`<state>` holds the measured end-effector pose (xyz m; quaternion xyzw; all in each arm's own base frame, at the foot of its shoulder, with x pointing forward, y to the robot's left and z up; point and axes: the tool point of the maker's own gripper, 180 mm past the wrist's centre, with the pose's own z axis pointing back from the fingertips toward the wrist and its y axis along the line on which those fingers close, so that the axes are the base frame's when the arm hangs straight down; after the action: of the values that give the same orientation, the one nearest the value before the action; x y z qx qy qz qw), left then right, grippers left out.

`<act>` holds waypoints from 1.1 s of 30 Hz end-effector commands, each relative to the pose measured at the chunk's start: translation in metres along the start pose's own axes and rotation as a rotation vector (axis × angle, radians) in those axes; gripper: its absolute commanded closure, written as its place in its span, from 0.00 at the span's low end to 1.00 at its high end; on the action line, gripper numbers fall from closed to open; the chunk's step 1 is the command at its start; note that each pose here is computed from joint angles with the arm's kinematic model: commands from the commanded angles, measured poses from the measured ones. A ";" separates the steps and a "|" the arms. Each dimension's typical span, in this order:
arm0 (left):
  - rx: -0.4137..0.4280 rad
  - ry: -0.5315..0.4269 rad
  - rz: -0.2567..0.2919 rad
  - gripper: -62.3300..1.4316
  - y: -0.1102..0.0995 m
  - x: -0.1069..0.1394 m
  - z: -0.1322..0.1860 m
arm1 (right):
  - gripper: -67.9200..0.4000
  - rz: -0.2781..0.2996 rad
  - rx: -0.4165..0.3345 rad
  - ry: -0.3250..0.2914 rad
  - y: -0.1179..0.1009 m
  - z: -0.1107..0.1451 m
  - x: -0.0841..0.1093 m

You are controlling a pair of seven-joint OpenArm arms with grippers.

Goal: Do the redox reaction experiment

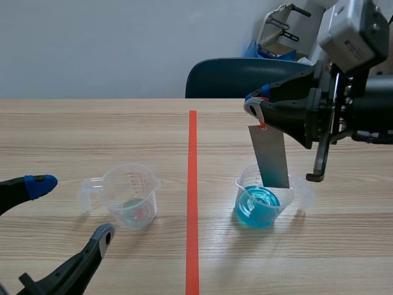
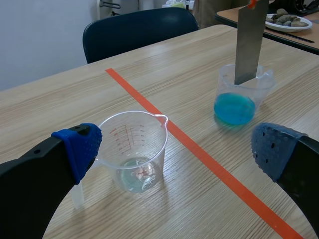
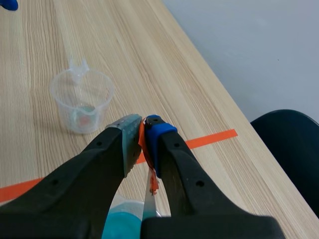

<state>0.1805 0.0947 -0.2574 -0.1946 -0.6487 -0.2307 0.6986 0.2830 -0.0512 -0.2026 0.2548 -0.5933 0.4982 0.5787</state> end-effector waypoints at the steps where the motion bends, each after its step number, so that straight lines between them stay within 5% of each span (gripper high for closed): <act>1: -0.001 -0.028 0.004 0.00 -0.002 0.007 -0.002 | 0.99 0.017 0.008 0.034 -0.001 0.002 -0.009; 6: -0.001 -0.028 0.004 0.00 -0.002 0.007 -0.002 | 0.99 0.030 0.010 0.038 0.002 -0.001 -0.020; 10: -0.001 -0.028 0.004 0.00 -0.002 0.007 -0.002 | 0.99 0.043 0.007 -0.009 -0.002 -0.003 -0.010; 33: -0.001 -0.028 0.004 0.00 -0.002 0.007 -0.002 | 0.99 0.078 -0.004 -0.035 -0.012 -0.004 0.002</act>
<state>0.1805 0.0947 -0.2574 -0.1946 -0.6486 -0.2308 0.6987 0.2934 -0.0471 -0.2032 0.2419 -0.6130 0.5090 0.5538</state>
